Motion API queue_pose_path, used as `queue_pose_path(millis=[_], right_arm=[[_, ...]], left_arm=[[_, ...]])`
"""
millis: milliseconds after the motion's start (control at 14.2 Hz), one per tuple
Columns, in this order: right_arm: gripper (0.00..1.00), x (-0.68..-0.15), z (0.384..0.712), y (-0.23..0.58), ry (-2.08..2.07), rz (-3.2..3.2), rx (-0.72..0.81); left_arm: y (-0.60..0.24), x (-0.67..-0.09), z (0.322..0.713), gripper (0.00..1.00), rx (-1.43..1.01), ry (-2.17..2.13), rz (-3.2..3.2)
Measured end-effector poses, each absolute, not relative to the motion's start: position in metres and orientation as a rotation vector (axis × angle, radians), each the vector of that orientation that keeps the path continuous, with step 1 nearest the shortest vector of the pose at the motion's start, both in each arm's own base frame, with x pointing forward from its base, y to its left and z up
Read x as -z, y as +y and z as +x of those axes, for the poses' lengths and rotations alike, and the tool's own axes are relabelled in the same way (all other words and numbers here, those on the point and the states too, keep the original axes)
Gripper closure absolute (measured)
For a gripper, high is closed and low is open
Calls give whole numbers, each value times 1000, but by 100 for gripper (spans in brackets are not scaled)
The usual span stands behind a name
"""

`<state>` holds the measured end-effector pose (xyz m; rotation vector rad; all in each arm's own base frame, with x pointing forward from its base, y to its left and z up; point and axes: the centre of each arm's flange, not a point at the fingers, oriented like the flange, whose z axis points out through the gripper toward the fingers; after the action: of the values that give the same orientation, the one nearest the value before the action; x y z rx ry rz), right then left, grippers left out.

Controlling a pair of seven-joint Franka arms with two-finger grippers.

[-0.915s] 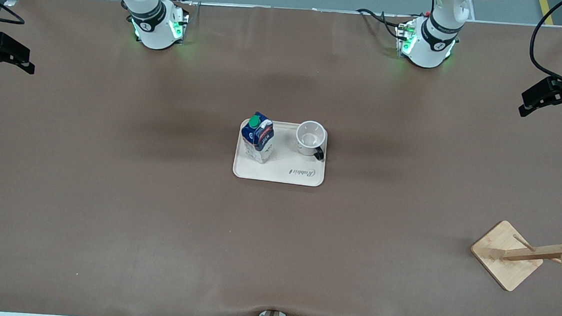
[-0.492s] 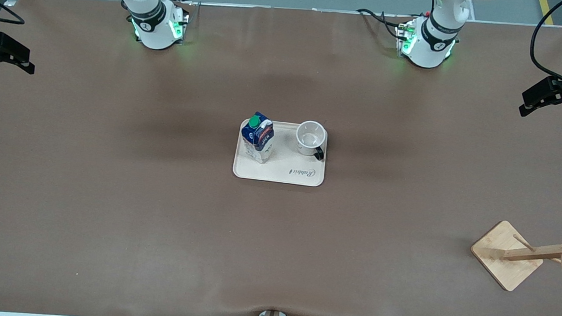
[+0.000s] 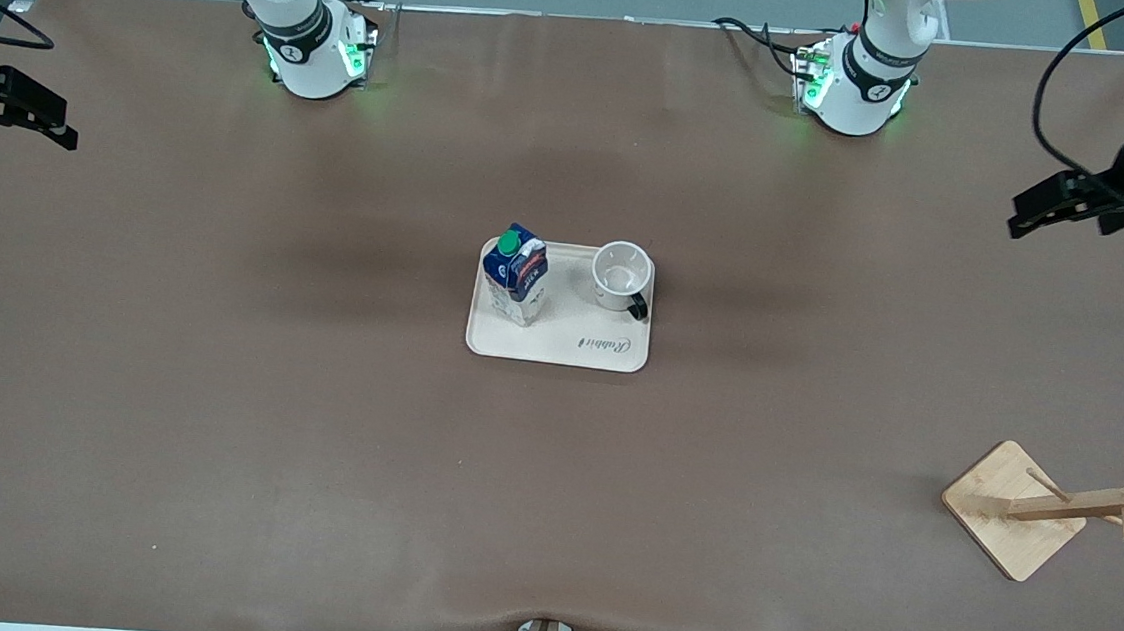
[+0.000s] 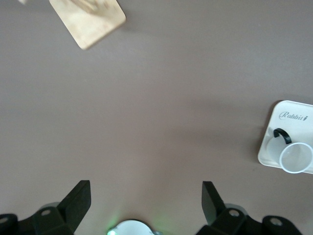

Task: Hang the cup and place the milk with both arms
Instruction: 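Move the left gripper toward the white mug on the tray, then lower the left gripper and grasp the white mug by its rim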

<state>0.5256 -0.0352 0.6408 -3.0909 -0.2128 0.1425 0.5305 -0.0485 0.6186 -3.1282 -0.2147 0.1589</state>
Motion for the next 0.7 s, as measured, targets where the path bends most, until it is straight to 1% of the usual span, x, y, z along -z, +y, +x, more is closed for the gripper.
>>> queue_pose_path(millis=[141,352,492,704], right_arm=[[0,-638,527,-35,-212,-3090,-150],[0,-636,528,-35,-212,-3089,-155],[0,-635,529,-35,-211,-3089,-160],[0,-632,531,-35,-210,-3088,-167]], left_arm=[[-73,-599,531,0,-209,-190,-3122],[-109,-564,530,0,-219,-193,-3111],[-138,-535,527,0,-195,-260,-3102],[-205,-481,512,0,-176,-422,-3079]])
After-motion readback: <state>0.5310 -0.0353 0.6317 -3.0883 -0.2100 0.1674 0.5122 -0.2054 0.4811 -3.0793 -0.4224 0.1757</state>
